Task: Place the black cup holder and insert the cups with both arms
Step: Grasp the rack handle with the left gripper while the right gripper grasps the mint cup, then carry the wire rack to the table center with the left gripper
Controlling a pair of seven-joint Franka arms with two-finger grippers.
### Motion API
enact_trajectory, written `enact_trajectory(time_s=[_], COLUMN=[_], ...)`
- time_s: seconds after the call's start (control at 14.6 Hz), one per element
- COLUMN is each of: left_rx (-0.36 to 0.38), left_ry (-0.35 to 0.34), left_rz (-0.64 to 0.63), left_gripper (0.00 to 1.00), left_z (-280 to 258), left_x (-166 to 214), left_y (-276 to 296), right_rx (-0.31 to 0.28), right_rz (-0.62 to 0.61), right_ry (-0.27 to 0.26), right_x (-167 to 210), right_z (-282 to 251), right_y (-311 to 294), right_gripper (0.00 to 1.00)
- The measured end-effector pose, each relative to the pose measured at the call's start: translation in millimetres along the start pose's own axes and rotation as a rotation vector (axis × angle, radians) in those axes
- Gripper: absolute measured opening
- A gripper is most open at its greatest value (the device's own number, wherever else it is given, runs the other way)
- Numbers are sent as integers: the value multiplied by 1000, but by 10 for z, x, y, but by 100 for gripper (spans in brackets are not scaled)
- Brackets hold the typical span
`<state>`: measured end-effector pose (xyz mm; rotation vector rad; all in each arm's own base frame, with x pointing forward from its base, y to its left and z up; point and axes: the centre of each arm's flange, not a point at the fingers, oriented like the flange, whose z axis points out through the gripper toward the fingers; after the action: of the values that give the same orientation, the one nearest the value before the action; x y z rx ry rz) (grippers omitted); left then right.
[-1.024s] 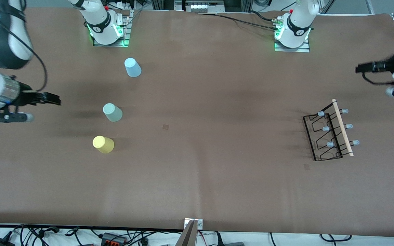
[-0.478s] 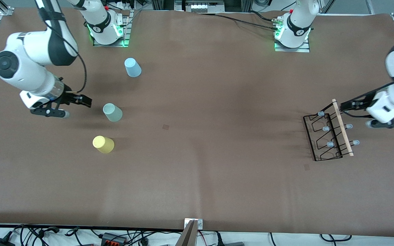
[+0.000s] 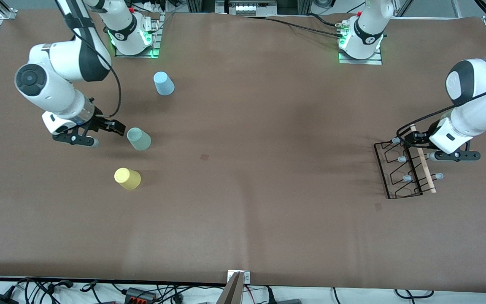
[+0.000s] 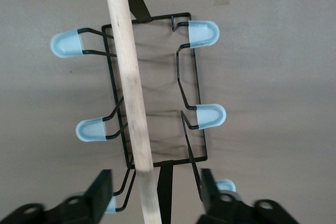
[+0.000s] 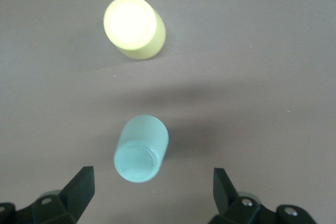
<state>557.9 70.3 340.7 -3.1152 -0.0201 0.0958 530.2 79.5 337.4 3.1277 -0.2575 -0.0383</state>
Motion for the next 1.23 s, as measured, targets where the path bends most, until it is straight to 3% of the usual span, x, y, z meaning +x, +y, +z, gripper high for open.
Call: enact_trajectory(time_s=[0.14,0.48,0.89,1.09,1.23], left_rx=[-1,-1,-2,-12,-18], left_ry=[-3,-10,-12,-60,-39], left_rz=[1,-2,20,111,183], left_gripper=[67,17,17,17,17], left_z=[76,141,-68,-413,-616], left_x=[14,27,131,225,273], left_y=[1,-22,55,574,1019], right_rx=[5,-2,-8,-3,2], right_rz=[8,95,118,122,122], right_ry=[19,10,3,14,26], right_x=[22,-48,-149,-166,-234], right_z=[129,418,690,733,840], right_y=[-110,-419,-319,-288,-260], right_gripper=[100,100,100,100,100])
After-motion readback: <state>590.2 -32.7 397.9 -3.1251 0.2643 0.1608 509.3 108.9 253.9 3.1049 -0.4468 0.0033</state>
